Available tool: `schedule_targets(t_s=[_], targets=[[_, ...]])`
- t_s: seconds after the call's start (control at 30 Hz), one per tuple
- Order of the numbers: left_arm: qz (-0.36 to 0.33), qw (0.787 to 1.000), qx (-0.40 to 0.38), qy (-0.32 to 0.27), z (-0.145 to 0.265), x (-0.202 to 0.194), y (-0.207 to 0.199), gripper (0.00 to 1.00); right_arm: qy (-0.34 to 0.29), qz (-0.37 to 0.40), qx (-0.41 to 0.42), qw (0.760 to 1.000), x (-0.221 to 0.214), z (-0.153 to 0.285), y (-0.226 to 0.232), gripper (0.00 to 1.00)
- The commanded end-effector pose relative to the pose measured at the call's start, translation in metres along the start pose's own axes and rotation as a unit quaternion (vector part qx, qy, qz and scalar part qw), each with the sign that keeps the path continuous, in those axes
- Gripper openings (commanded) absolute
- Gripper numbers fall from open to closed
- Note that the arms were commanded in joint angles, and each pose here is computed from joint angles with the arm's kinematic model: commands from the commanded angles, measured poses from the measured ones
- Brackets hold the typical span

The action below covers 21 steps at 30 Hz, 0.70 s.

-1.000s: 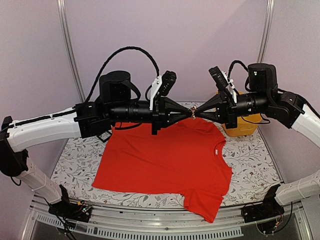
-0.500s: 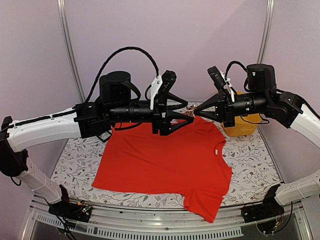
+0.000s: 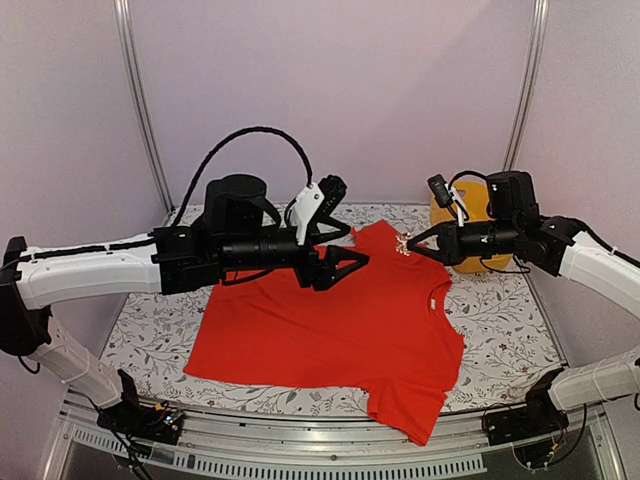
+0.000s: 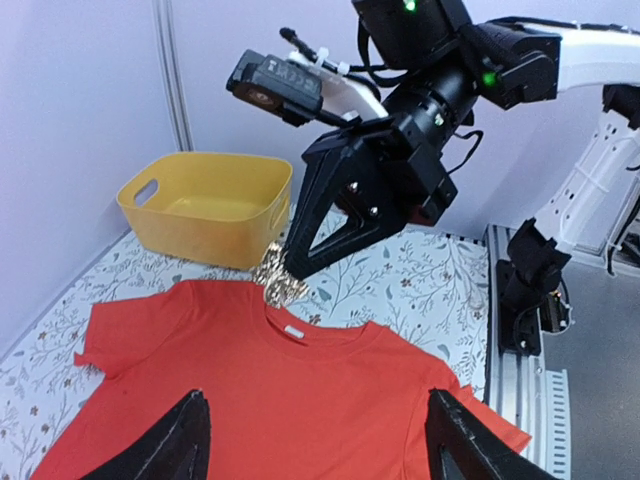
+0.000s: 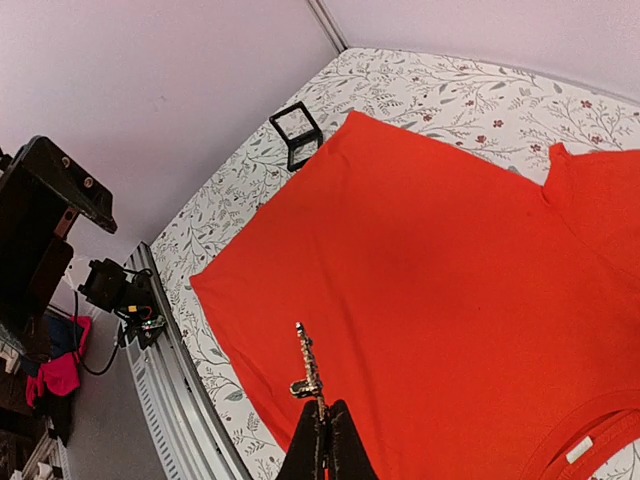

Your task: Pin the brooch onto the clothing

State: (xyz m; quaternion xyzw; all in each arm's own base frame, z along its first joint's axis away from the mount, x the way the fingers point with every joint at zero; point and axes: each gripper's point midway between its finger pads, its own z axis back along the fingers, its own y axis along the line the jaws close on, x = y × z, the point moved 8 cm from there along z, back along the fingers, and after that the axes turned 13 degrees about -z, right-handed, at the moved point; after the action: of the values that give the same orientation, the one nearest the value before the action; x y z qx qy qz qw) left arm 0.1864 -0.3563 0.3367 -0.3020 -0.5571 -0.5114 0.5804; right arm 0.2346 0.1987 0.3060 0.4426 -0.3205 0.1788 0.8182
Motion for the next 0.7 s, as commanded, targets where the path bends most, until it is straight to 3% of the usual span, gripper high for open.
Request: schedule_targets(t_s=[0.0, 0.33, 0.67], targets=[[0.026, 0.995, 0.041, 0.083, -0.001, -0.046, 0.003, 0.73, -0.034, -0.083, -0.026, 0.996, -0.008, 0.000, -0.024, 0.00], [0.100, 0.975, 0.040, 0.192, -0.003, -0.112, -0.019, 0.67, -0.023, -0.175, -0.053, 0.983, -0.067, -0.009, -0.063, 0.00], [0.094, 0.970, 0.061, 0.218, -0.014, -0.122, -0.040, 0.67, -0.053, -0.149, -0.046, 0.986, -0.072, 0.007, -0.058, 0.00]])
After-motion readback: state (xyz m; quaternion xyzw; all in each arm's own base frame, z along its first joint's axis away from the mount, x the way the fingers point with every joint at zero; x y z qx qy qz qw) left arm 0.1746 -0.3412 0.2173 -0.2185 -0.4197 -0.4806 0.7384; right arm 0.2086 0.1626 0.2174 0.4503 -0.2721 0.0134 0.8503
